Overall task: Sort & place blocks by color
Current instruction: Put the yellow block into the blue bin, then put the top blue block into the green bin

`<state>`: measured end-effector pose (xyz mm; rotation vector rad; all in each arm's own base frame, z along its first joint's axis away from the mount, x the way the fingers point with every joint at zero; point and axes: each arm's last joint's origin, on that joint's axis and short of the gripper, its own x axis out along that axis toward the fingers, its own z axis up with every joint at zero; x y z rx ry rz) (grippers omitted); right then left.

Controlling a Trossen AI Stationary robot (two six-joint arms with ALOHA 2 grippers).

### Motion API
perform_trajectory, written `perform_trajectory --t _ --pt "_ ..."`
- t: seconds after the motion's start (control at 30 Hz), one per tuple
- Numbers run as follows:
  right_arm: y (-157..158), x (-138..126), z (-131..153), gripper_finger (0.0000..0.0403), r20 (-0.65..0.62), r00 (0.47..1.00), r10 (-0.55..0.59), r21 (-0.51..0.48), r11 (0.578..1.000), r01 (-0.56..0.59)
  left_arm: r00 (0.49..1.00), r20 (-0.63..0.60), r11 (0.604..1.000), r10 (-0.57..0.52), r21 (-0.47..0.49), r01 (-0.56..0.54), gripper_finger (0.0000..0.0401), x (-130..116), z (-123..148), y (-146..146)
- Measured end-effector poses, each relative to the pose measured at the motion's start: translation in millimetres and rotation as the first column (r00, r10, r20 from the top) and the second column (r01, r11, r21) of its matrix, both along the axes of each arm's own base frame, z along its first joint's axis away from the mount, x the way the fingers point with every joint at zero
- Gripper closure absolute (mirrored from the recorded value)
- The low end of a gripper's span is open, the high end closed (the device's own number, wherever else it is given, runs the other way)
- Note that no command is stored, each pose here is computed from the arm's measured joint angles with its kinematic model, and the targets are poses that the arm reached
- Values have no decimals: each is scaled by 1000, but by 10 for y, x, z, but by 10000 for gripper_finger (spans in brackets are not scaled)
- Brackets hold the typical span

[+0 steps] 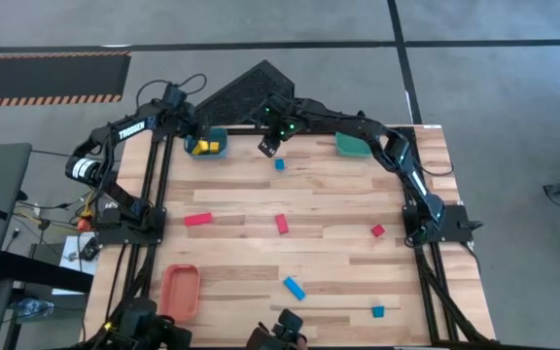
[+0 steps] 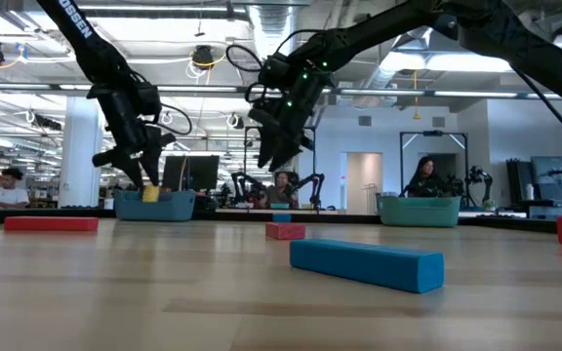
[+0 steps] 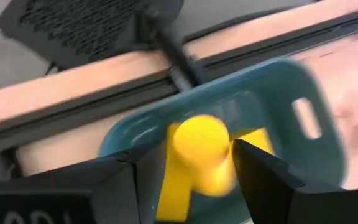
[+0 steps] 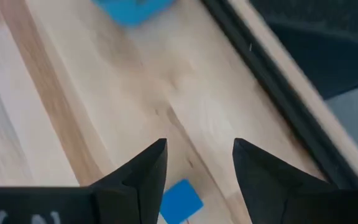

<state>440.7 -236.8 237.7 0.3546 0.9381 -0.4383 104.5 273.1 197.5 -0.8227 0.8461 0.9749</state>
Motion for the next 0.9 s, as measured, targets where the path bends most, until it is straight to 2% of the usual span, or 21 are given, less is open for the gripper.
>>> perform_trajectory --t 0.2,0.37,0.47,0.63,0.7,0.8,0.9 --pt "97 -59 -222 170 -54 995 79 136 988 -71 1000 -8 999 -29 -31 28 217 -8 -14 -31" --pt "238 -73 -461 138 -127 982 139 163 980 -118 979 170 991 -110 -63 122 216 50 11 -46" --pt "243 -77 -504 129 -176 983 48 97 995 -32 944 290 985 -154 -35 171 216 131 57 -31" --pt "184 -84 -495 127 -145 980 -139 142 977 160 919 340 980 -198 40 196 216 260 109 -6" --pt "169 -88 -541 127 -148 961 -234 186 948 259 914 344 976 -216 65 206 215 299 123 -3" --pt "186 -97 -622 126 -185 915 -358 273 876 398 904 354 971 -240 87 224 215 343 137 -7" --pt "179 -68 -750 127 -209 874 -438 306 820 484 900 338 961 -277 126 248 215 360 147 0"
